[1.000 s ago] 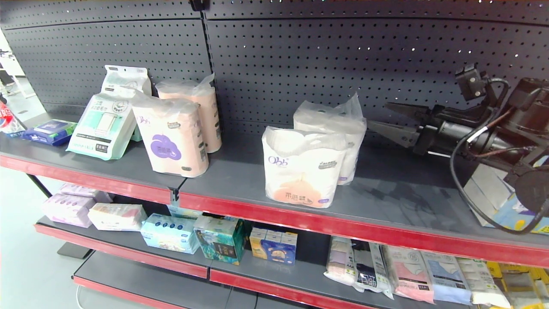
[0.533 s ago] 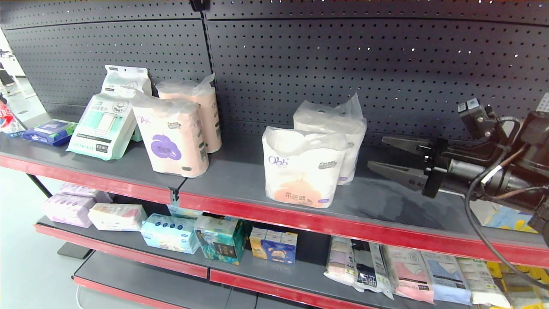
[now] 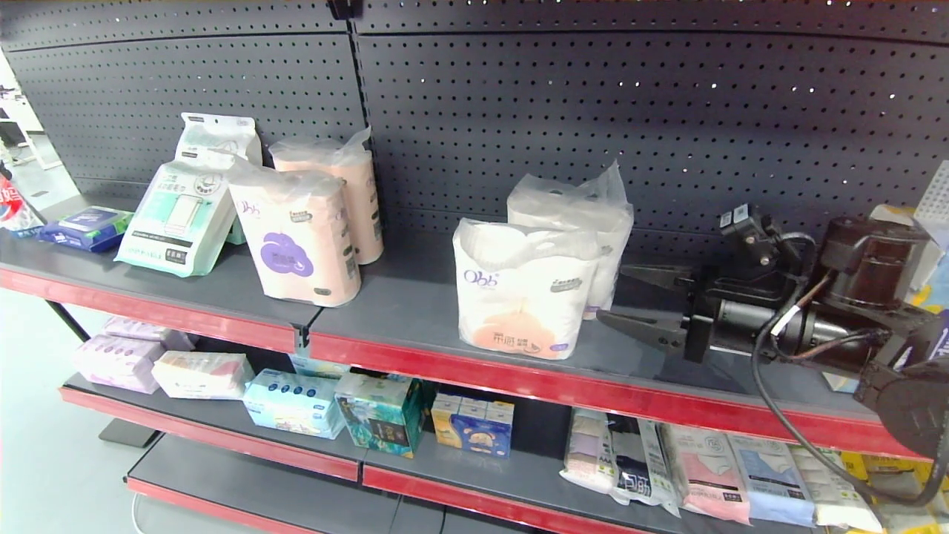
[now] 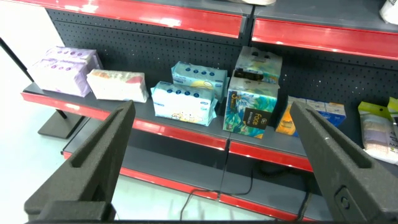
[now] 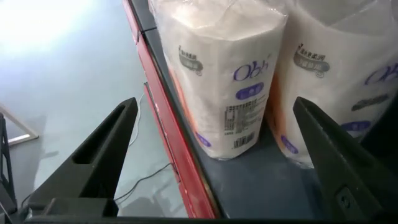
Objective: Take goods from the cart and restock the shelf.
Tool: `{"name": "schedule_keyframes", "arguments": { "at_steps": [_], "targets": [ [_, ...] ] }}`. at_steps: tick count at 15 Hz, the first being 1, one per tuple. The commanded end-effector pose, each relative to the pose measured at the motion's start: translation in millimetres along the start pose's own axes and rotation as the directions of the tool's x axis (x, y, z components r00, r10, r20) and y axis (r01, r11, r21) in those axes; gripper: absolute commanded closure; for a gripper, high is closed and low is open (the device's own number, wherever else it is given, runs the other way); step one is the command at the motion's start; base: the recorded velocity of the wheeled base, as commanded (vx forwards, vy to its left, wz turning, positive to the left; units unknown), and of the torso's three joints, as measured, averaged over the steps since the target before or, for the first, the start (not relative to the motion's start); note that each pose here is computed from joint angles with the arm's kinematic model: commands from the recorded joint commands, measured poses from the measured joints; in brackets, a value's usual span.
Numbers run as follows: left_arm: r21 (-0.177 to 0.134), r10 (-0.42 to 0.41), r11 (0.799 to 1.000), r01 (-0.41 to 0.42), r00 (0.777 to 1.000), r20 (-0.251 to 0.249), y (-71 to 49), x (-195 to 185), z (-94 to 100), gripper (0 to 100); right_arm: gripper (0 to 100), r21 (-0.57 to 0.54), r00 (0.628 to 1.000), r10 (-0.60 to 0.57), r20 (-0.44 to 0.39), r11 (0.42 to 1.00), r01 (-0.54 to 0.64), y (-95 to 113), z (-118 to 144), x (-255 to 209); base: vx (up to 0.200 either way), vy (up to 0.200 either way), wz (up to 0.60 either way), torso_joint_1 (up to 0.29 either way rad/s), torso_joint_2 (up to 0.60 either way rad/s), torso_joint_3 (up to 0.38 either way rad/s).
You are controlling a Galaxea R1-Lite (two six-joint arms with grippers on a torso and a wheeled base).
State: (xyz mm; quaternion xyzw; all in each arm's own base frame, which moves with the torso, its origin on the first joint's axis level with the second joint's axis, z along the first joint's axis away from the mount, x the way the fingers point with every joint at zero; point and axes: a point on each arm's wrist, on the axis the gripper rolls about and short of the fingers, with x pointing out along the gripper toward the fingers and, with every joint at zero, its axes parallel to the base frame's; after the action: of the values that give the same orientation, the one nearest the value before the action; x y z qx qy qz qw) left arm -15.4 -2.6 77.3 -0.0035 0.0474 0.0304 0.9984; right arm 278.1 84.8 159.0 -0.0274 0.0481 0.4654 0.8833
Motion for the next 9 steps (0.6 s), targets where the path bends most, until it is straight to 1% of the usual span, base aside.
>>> {"name": "schedule_keyframes", "arguments": {
  "at_steps": [1,9],
  "targets": [
    [0.000,0.001,1.000,-0.001,1.000,-0.002,0.0,0,0.0,0,0,0.011,1.000,0.005,-0.012,1.000,-0.005,-7,-6,11,0.000,0.000,0.00,0.000,0.00,0.000],
    [0.000,0.001,1.000,-0.001,1.000,-0.002,0.0,0,0.0,0,0,0.008,1.000,0.006,-0.006,1.000,-0.006,-16,-6,24,0.000,0.000,0.00,0.000,0.00,0.000]
  ]
}}
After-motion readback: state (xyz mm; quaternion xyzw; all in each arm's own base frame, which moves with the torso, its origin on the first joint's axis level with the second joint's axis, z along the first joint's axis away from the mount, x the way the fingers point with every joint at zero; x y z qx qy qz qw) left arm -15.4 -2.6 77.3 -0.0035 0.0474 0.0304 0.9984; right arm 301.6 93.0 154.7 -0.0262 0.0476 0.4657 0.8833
